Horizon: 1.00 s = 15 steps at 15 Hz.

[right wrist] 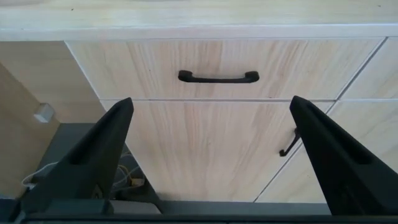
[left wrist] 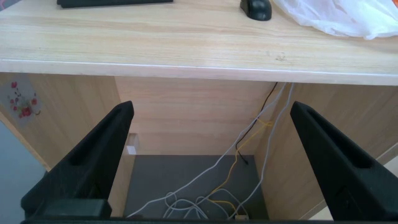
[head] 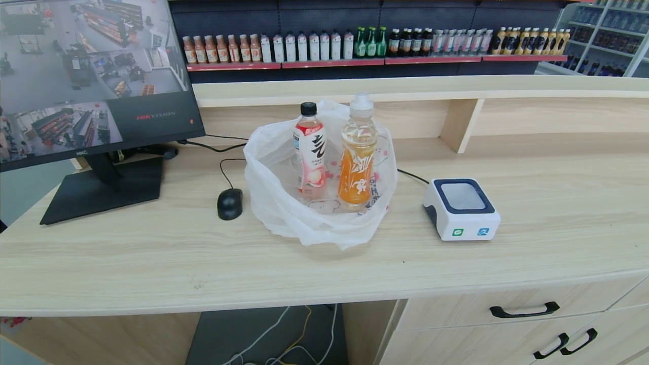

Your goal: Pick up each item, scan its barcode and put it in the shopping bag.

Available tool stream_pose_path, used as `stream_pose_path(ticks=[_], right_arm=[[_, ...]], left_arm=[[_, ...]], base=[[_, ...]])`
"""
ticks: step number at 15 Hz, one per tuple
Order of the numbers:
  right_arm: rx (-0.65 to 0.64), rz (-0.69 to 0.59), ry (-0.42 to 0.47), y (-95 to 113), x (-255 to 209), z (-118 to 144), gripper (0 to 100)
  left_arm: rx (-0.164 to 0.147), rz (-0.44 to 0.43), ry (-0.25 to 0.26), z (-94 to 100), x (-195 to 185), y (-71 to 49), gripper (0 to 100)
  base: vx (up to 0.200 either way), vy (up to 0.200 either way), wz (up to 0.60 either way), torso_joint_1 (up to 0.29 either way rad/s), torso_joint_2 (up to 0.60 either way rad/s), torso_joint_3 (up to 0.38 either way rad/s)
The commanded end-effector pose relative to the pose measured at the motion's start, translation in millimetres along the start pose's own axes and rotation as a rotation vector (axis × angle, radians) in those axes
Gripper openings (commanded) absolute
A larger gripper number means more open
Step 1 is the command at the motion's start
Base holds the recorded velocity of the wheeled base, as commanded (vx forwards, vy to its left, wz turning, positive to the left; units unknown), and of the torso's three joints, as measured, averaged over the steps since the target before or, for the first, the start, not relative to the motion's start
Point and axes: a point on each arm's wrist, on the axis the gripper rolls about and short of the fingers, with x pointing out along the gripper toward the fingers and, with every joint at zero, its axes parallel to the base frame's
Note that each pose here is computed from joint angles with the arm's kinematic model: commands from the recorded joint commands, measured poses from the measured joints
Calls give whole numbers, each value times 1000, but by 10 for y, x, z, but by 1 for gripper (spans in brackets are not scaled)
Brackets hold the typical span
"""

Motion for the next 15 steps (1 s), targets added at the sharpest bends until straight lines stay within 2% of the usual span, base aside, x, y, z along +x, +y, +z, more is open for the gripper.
stream_pose_path(ticks=[1,4,6,9,15], right_arm=[[1,-31,8,5,6,3,100],[6,-56,-87,11,-65,-22,100],[12,-56,-87,11,-65,-22,100],[13,-56,-87,11,-65,-22,100],[13,-56,-87,11,-65,-22,100]], left_arm=[[0,-1,0,0,0,0,100],[0,1,0,0,0,0,100],[-1,1,0,0,0,0,100],[0,1,0,0,0,0,100],[0,1,0,0,0,0,100]], base=[[0,0,0,0,0,0],[0,0,0,0,0,0],[0,0,0,0,0,0],[-200,0,0,2,-1,1],[0,0,0,0,0,0]])
